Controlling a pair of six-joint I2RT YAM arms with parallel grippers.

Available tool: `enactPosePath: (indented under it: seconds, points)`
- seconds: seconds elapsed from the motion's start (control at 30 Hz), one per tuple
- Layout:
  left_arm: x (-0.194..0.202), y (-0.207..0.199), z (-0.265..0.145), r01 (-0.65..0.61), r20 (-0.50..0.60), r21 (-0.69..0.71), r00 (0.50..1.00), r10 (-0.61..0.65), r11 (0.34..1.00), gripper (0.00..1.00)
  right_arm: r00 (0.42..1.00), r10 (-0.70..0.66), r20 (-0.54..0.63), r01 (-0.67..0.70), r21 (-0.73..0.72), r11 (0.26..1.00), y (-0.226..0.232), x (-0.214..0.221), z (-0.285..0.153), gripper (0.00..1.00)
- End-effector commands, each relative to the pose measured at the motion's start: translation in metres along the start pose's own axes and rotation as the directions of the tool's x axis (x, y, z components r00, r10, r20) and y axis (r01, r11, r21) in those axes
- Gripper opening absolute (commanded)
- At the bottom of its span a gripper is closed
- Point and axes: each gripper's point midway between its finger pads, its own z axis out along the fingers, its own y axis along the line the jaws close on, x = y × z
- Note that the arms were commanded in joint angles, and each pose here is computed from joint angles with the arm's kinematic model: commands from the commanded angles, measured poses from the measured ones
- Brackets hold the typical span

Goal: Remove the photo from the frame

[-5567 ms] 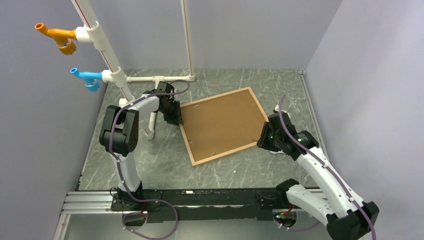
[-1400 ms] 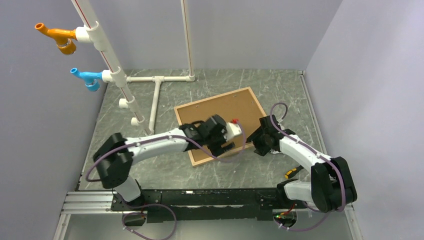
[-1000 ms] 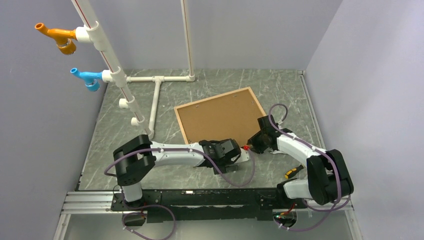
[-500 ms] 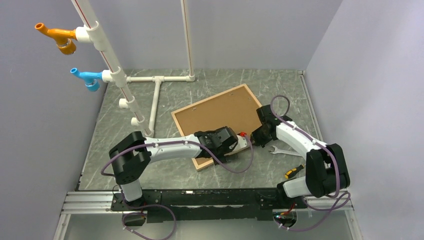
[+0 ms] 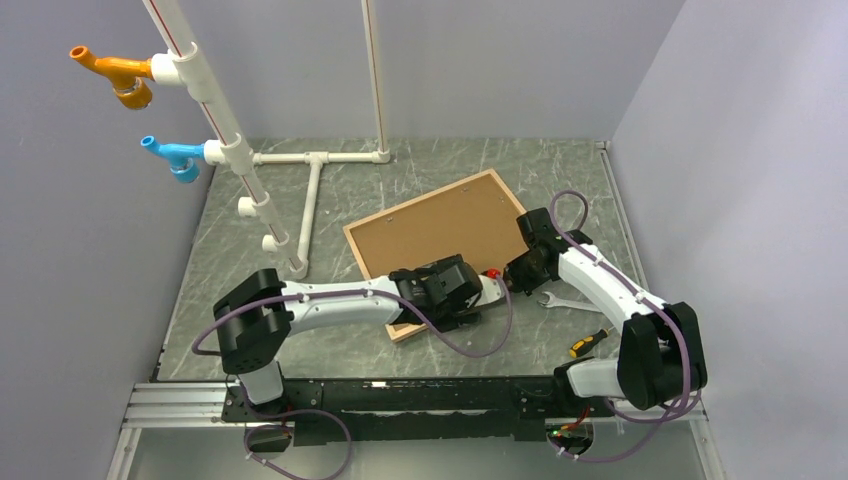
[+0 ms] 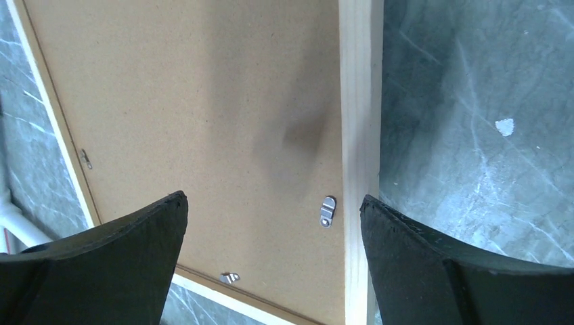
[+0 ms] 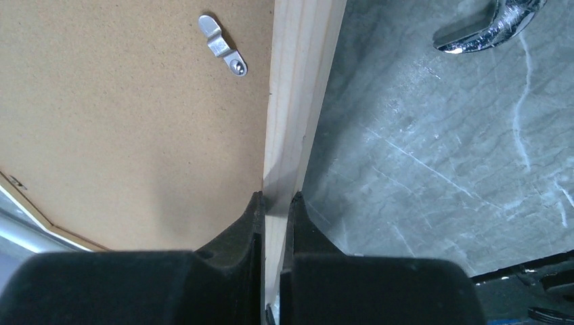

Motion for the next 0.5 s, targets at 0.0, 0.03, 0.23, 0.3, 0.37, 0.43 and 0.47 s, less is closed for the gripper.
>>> enactPosePath:
  seconds: [0.0, 0.03, 0.23, 0.3, 0.37, 0.43, 0.47]
  points:
    - [-0.019, -0.003, -0.012, -0.008, 0.044, -0.042, 0.999, 0.01, 0.999, 0.99, 0.999, 0.024, -0.049, -0.029, -0.107, 0.994, 0.03, 0.005, -0.019, 0.0]
    - [-0.015, -0.001, -0.01, -0.022, 0.023, -0.069, 0.999, 0.024, 0.997, 1.0, 0.998, 0.024, -0.051, -0.029, -0.105, 0.994, 0.03, 0.006, -0.019, 0.0]
    - [-0.002, -0.011, 0.002, -0.109, -0.068, -0.163, 0.993, 0.099, 0.981, 0.99, 0.997, 0.038, -0.069, -0.045, -0.106, 0.993, 0.029, 0.009, -0.021, 0.0]
    - [0.006, -0.009, 0.006, -0.14, -0.117, -0.217, 0.986, 0.117, 0.966, 0.99, 0.997, 0.04, -0.072, -0.047, -0.103, 0.994, 0.028, 0.01, -0.022, 0.0]
    - [0.009, 0.001, 0.006, -0.141, -0.142, -0.285, 0.984, 0.104, 0.948, 0.98, 0.997, 0.043, -0.063, -0.047, -0.075, 0.996, 0.021, 0.009, -0.021, 0.0]
    - [0.01, 0.006, 0.004, -0.143, -0.155, -0.32, 0.983, 0.097, 0.936, 0.96, 0.997, 0.044, -0.067, -0.05, -0.082, 0.995, 0.018, 0.01, -0.02, 0.0]
    - [0.01, 0.005, 0.005, -0.144, -0.152, -0.313, 0.983, 0.1, 0.939, 0.95, 0.996, 0.046, -0.072, -0.052, -0.086, 0.995, 0.017, 0.012, -0.02, 0.0]
